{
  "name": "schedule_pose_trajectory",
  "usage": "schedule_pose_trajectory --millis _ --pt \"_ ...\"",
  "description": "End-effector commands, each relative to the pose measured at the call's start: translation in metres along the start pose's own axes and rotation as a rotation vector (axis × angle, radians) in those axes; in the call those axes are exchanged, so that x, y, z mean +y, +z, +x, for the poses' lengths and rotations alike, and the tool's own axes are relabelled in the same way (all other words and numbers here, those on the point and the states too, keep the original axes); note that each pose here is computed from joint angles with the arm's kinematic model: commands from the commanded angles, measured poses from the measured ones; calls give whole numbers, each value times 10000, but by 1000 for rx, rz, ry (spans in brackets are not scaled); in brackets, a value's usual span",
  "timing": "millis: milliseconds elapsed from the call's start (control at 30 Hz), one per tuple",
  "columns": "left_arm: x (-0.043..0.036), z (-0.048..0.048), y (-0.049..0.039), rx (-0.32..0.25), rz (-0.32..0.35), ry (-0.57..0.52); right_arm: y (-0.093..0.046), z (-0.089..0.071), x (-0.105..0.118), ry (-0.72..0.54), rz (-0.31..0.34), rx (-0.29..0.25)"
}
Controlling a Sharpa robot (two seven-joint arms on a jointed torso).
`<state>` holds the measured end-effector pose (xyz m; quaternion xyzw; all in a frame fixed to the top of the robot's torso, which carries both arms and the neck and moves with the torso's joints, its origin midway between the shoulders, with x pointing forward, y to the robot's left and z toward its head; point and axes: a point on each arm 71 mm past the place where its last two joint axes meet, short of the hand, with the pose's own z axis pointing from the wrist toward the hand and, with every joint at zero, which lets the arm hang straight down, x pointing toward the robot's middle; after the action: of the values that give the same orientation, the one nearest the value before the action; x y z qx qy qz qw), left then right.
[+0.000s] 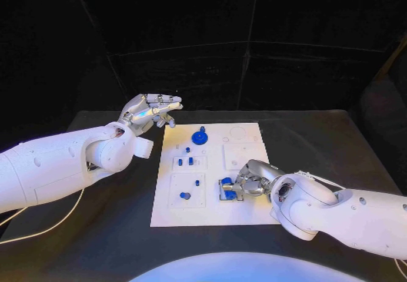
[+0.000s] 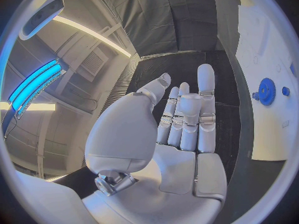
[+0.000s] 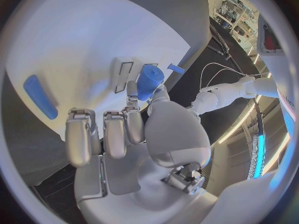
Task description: Assemble the parts on the task board
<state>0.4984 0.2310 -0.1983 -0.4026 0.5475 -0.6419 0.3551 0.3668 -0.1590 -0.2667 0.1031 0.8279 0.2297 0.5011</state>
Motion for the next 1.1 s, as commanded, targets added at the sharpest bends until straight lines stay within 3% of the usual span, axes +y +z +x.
schedule_pose_trajectory --millis 33,767,1100 --pt "-19 13 5 9 13 -8 9 -12 15 -20 -4 -14" --pt "-20 2 1 8 13 -8 -65 -26 109 -31 -81 -42" --pt "-19 -7 2 6 13 -7 -63 -23 102 -47 -74 -36"
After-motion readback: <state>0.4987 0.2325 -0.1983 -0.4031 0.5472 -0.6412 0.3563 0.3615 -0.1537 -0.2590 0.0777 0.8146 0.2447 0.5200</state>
